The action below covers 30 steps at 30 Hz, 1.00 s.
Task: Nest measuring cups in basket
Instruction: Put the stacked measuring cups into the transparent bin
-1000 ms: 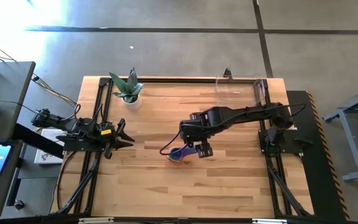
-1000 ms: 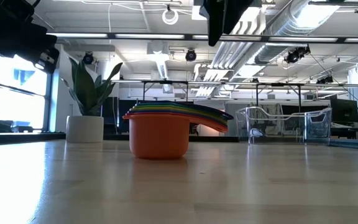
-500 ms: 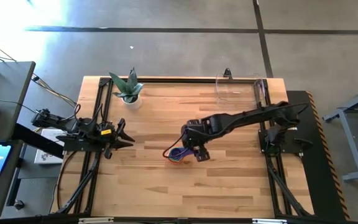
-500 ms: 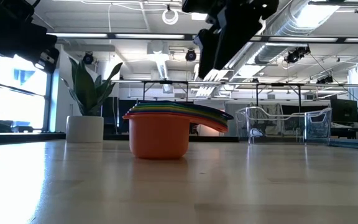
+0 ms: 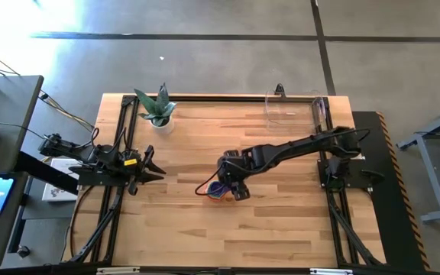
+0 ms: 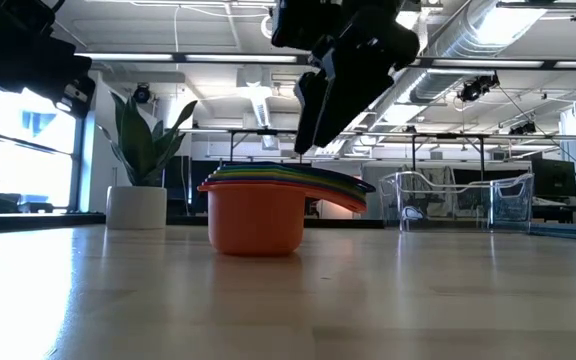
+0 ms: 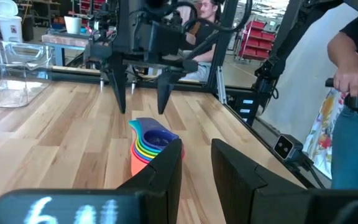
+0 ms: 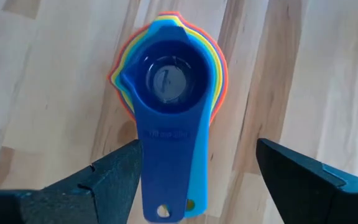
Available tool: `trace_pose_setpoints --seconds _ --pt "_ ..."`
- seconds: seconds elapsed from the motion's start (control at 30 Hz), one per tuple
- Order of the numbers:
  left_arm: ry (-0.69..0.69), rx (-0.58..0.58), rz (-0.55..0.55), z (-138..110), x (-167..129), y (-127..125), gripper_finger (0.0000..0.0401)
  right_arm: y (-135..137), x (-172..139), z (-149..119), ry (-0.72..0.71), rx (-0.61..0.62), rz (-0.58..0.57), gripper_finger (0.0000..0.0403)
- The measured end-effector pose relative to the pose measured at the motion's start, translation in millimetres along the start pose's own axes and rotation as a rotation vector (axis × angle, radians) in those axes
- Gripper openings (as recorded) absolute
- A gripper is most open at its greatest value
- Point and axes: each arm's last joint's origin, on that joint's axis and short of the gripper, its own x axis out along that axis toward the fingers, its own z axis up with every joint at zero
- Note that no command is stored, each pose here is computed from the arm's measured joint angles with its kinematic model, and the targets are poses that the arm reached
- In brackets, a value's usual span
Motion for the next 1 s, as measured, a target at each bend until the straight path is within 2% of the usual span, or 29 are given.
trace_pose_setpoints --seconds 0.43,1.0 --pt "-0.001 0.000 0.000 0 0 0 0.0076 3 21 0 0.018 0.034 0.050 0.0306" --pt "0.000 0.000 0.000 0 0 0 0.0076 7 54 -6 0.094 0.026 0.035 0.0305"
